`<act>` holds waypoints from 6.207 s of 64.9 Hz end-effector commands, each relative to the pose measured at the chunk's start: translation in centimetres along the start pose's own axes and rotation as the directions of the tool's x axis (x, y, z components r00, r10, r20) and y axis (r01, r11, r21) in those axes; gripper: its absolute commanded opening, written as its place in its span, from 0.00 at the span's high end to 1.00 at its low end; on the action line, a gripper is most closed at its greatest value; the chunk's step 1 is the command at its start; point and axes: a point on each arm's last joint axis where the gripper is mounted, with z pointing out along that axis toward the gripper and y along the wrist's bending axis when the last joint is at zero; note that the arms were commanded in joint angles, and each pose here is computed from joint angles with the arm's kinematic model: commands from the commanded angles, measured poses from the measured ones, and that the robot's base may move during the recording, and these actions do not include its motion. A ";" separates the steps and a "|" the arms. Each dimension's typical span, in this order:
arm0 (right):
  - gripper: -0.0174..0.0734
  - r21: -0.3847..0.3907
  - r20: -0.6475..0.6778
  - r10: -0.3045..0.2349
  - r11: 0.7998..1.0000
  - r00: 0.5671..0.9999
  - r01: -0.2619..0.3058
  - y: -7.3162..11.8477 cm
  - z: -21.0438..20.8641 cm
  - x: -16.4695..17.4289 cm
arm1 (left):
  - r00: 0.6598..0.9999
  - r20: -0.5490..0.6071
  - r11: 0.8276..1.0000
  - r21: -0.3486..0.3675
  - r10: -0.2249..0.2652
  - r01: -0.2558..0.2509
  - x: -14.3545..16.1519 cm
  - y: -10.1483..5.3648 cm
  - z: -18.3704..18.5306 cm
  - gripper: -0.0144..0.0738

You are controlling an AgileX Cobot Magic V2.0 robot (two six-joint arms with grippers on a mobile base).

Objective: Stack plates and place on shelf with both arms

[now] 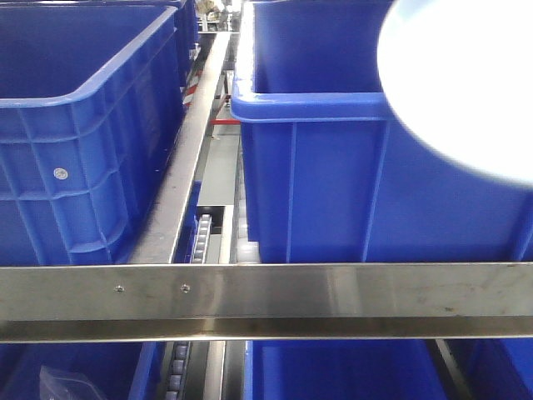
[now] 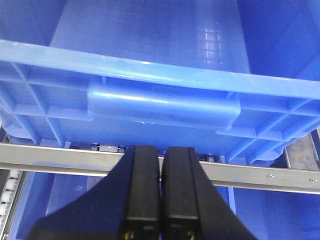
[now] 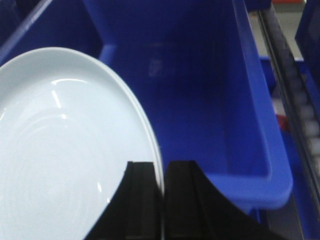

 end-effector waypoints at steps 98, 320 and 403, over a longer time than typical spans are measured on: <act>0.78 -0.044 0.395 0.013 0.999 0.919 0.004 0.3 -5.1 -3.0 | 0.995 0.103 1.000 0.014 -0.012 0.010 -1.6 -0.2 -0.3 0.73; 0.78 0.052 0.254 0.068 0.995 0.965 -0.084 -2.2 -4.4 12.3 | 0.865 0.501 0.997 0.062 0.017 -0.056 4.6 0.6 -3.3 0.73; 0.78 0.052 0.249 0.068 0.995 0.966 -0.084 -2.2 -4.4 12.3 | 0.849 0.526 0.995 0.041 0.057 -0.092 6.2 0.9 -3.3 0.73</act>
